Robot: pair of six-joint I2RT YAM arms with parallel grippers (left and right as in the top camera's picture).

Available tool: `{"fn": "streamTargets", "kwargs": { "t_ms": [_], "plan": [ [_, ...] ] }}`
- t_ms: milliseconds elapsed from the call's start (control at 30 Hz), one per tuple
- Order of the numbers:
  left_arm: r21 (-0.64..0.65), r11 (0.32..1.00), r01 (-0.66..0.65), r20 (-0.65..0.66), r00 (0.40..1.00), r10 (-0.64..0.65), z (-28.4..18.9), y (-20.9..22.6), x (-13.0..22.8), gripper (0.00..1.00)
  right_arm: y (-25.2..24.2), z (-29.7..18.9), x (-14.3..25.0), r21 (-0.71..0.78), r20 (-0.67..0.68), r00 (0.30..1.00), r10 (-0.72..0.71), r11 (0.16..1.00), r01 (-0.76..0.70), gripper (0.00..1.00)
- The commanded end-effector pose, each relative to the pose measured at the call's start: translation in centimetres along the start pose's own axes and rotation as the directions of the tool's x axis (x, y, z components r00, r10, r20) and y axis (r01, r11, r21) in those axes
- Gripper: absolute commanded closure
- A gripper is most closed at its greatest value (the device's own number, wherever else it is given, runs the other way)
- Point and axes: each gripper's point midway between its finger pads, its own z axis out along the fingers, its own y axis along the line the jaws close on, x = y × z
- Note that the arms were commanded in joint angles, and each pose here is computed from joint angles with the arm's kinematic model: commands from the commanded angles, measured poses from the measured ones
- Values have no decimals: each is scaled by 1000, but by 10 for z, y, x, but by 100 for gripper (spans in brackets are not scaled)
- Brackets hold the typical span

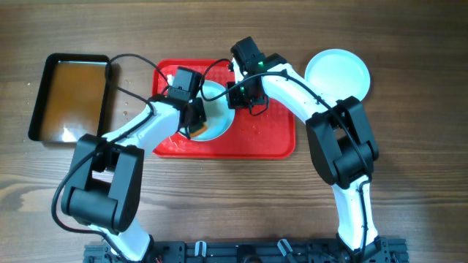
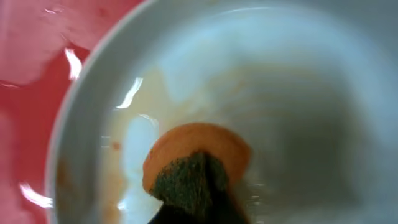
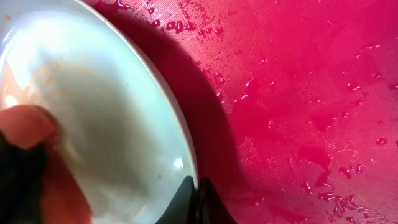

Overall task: Clean dirty plates on tray and stack at the side
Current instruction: 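Scrub the plate held by the right gripper with the left sponge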

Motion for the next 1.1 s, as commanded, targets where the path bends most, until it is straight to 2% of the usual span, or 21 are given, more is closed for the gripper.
{"fn": "streamTargets", "kwargs": {
  "t_ms": [0, 200, 367, 433, 500, 533, 567, 633, 667, 700, 733, 767, 833, 933, 1067],
  "plan": [
    [-301, 945, -130, 16, 990, 141, 2, 55, -2, 96, -14, 10, 7, 37, -27, 1000, 16, 999, -15, 96],
    [-508, 830, -230, 56, 953, 298, -14, 83, -29, 96, -13, 10, 6, 35, -23, 1000, 15, 999, -14, 96],
    [-737, 642, -212, 158, 870, 468, -53, 82, -74, 96, -13, 10, 5, 36, -21, 999, 26, 999, -25, 96],
    [-757, 630, -171, 206, 853, 479, -62, 74, -82, 96, -14, 10, 6, 39, -22, 999, 26, 999, -25, 96],
    [-735, 663, -141, 251, 853, 458, -63, 67, -83, 96, -14, 10, 6, 39, -23, 999, 26, 999, -25, 96],
    [-711, 695, -107, 287, 858, 426, -64, 66, -83, 96, -14, 10, 6, 39, -23, 999, 26, 999, -25, 96],
    [-634, 769, -82, 322, 876, 359, -59, 59, -78, 96, -14, 10, 6, 40, -22, 999, 25, 999, -24, 96],
    [-475, 877, -75, 322, 912, 253, -46, 45, -66, 96, -14, 10, 6, 39, -22, 999, 25, 999, -24, 96],
    [-339, 939, -58, 300, 939, 166, -37, 31, -57, 96, -14, 10, 6, 39, -22, 999, 26, 999, -25, 96],
    [-210, 977, -30, 265, 961, 86, -30, 19, -49, 96, -14, 10, 6, 38, -21, 999, 26, 999, -26, 96],
    [-18, 999, 37, 189, 981, -33, -21, 2, -41, 96, -14, 10, 6, 38, -21, 999, 26, 999, -25, 96],
    [74, 993, 88, 139, 985, -97, -19, -3, -38, 96, -14, 10, 6, 39, -21, 999, 25, 999, -24, 96],
    [174, 977, 126, 80, 987, -142, -18, -8, -37, 96, -14, 10, 6, 38, -22, 1000, 22, 999, -21, 96],
    [315, 936, 157, -13, 987, -161, -22, -19, -31, 96, -13, 10, 5, 37, -17, 1000, 21, 999, -20, 96],
    [441, 881, 173, -83, 985, -152, -31, -35, -26, 96, -13, 10, 5, 37, -18, 1000, 22, 999, -21, 96]
  ]
}}
